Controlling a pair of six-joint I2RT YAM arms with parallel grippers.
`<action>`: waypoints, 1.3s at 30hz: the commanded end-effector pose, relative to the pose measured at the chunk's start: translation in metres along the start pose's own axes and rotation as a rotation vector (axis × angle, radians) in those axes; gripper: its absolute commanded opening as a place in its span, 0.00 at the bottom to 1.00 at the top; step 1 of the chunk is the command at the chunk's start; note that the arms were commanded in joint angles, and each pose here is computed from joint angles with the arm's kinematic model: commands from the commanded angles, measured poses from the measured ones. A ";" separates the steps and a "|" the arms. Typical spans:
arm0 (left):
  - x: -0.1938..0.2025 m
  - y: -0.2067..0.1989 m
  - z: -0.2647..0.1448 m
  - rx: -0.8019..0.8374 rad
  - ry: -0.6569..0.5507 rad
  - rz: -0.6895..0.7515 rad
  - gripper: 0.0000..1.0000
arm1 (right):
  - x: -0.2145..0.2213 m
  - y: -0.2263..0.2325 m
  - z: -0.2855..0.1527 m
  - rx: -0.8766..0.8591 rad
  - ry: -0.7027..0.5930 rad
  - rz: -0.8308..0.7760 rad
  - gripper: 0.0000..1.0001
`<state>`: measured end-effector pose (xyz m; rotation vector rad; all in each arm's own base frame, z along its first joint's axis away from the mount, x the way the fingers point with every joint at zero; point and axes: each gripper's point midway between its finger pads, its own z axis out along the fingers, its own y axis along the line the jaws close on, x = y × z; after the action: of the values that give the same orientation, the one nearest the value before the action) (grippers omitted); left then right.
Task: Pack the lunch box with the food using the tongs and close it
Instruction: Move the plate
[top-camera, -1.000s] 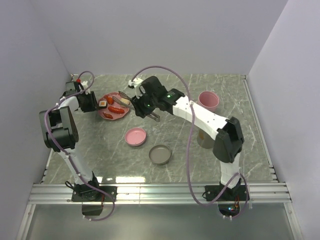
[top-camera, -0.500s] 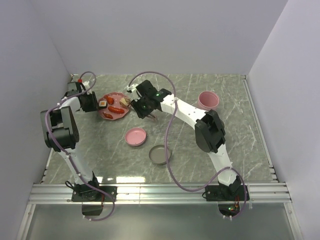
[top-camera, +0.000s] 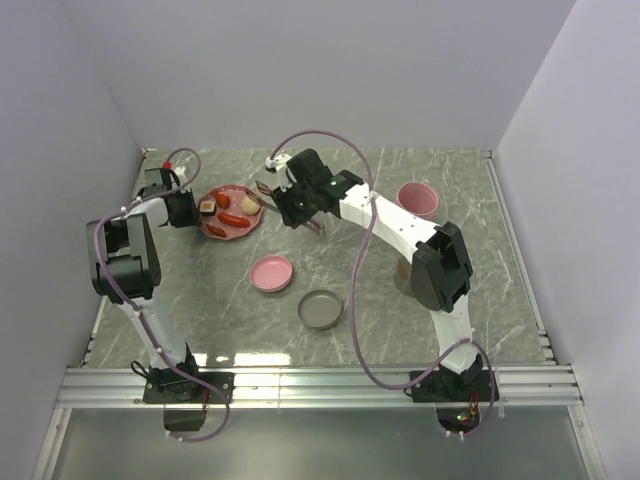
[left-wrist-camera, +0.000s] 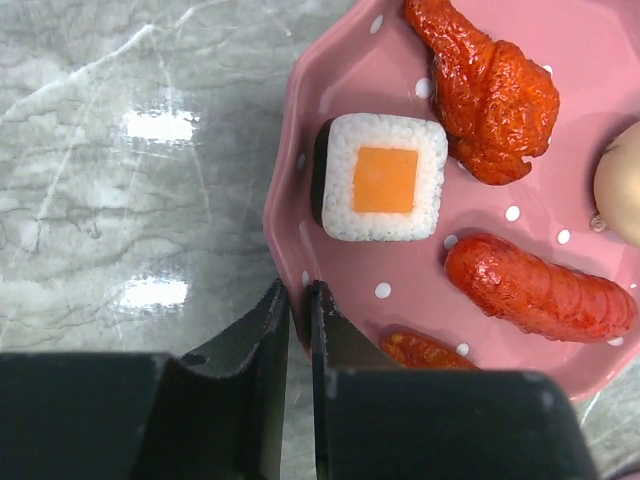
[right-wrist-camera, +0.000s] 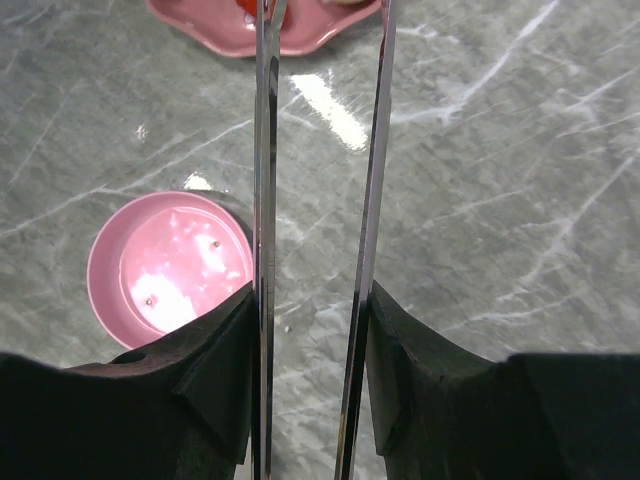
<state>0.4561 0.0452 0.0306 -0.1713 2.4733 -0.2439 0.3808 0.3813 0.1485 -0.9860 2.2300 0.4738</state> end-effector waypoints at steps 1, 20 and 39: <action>0.034 -0.022 0.002 0.029 0.077 0.067 0.04 | -0.022 -0.014 -0.031 0.020 -0.087 0.012 0.48; 0.076 -0.127 0.002 0.205 0.196 0.205 0.01 | 0.049 -0.034 -0.084 -0.026 0.064 -0.043 0.49; -0.001 -0.183 -0.049 0.377 0.030 0.343 0.72 | 0.085 -0.058 -0.123 -0.003 0.204 -0.092 0.55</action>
<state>0.4298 -0.1197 0.0395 0.3315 2.5391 -0.4910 0.3368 0.2427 0.1555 -1.1424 2.3937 0.3699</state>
